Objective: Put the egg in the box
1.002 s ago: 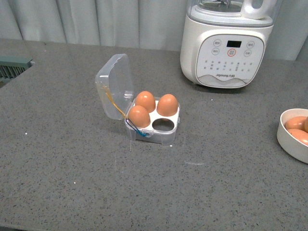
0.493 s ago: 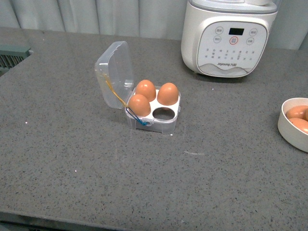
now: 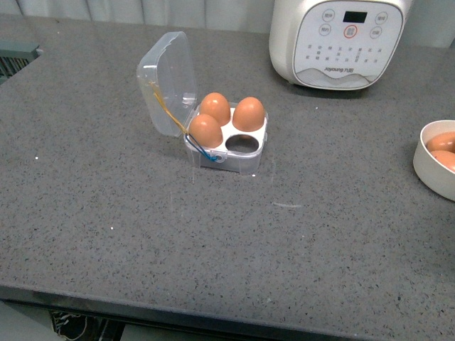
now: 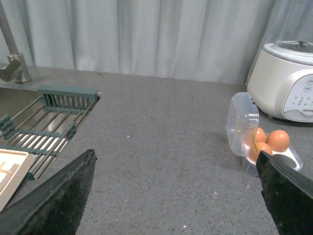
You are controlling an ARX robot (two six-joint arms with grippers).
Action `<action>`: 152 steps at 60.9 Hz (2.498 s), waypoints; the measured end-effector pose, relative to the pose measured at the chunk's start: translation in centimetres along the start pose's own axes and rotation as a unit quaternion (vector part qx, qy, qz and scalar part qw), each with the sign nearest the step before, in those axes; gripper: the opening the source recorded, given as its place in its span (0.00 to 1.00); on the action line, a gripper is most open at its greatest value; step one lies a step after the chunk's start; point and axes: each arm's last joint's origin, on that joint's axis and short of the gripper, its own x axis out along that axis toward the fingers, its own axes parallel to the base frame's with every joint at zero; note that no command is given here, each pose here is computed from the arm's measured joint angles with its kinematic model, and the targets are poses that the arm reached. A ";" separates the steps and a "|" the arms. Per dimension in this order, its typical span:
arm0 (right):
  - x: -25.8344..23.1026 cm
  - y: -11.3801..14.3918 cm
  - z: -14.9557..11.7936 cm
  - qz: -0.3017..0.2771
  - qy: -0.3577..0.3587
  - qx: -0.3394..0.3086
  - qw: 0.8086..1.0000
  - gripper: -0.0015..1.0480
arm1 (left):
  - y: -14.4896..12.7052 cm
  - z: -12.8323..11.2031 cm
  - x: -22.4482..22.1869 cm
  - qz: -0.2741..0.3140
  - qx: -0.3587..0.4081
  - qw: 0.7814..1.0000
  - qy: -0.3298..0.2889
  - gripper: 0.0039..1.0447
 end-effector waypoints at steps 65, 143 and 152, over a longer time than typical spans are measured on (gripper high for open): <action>8.4 -1.4 0.4 0.017 0.038 -0.015 0.999 0.91 | 0.0 0.0 0.0 0.000 0.000 1.000 0.000 0.94; 9.1 1.2 3.6 0.059 -0.005 -0.032 0.998 0.41 | 0.0 0.0 0.0 0.000 0.000 1.000 0.000 0.94; 8.9 5.2 4.8 0.129 -0.003 -0.027 0.991 0.41 | 0.0 0.0 0.0 0.000 0.000 1.000 0.000 0.94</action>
